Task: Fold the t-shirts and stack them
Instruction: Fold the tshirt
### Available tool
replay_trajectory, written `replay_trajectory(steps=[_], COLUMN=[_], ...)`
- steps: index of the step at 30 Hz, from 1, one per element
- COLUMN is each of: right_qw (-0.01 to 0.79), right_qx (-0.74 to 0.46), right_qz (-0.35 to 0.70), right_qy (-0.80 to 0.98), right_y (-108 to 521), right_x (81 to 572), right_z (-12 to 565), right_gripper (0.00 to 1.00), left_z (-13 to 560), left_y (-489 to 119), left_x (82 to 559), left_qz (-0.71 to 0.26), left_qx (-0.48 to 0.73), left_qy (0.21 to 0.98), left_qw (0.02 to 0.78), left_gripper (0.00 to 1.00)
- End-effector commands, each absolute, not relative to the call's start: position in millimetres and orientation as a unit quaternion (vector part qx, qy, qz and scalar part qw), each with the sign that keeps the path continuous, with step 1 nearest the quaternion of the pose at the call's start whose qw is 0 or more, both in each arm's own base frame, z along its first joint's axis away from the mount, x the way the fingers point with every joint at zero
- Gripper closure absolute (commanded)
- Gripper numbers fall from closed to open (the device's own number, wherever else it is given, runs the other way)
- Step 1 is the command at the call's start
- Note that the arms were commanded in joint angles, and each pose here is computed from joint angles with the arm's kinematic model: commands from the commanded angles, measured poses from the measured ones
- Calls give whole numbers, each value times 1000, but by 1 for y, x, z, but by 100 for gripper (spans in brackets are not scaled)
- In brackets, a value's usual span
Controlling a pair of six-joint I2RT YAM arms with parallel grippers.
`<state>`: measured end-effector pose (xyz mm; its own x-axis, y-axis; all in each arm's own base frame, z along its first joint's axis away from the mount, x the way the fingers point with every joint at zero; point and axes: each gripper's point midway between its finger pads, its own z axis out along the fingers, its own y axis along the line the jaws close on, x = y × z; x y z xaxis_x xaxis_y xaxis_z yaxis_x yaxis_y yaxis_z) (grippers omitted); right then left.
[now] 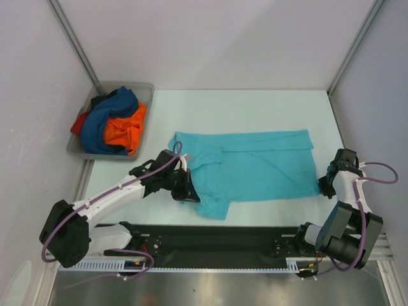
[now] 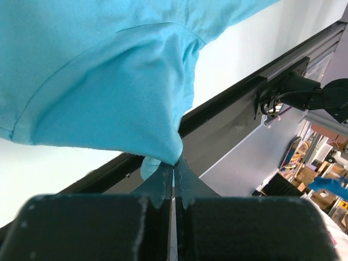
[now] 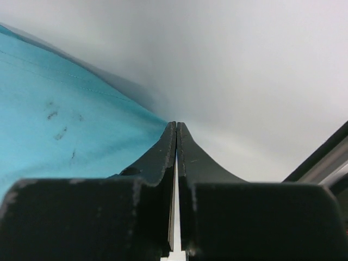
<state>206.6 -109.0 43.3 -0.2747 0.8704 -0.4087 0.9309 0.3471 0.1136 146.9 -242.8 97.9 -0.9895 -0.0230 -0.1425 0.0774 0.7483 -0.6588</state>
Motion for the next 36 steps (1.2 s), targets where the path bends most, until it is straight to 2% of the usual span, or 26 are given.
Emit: replay_trajectory(steps=[1, 3, 5, 6, 9, 14, 19, 25, 30, 36], right_qw=[206, 210, 219, 222, 218, 221, 197, 217, 195, 215], right_qx=[557, 554, 545, 543, 536, 536, 542, 547, 543, 496], right_qz=[-91, -93, -97, -100, -89, -63, 1, 15, 17, 47], right_qy=[799, 800, 803, 804, 811, 813, 817, 809, 816, 840], right_y=[-116, -119, -123, -125, -118, -111, -86, -84, -83, -54], right_x=[203, 206, 209, 209, 204, 212, 214, 218, 223, 271], right_z=[53, 56, 61, 64, 62, 67, 48, 43, 29, 34], right_gripper=[100, 99, 90, 80, 63, 47, 46, 46, 46, 46], left_z=[103, 104, 102, 101, 99, 96, 91, 89, 93, 93], left_y=[-239, -238, -236, -235, -232, -232, -238, -245, -248, -242], left_x=[147, 146, 143, 143, 142, 144, 153, 159, 163, 165], left_qz=[-359, -362, -361, -358, -347, -333, -321, -321, -323, -312], left_qx=[-2, -5, -5, -5, 0, 7, 8, 7, 15, 13], left_qy=[929, 928, 929, 930, 934, 940, 945, 946, 945, 948], left_qw=[85, 88, 87, 86, 82, 71, 55, 46, 53, 59], left_gripper=[100, 100, 100, 100, 100, 100, 100, 100, 99, 100])
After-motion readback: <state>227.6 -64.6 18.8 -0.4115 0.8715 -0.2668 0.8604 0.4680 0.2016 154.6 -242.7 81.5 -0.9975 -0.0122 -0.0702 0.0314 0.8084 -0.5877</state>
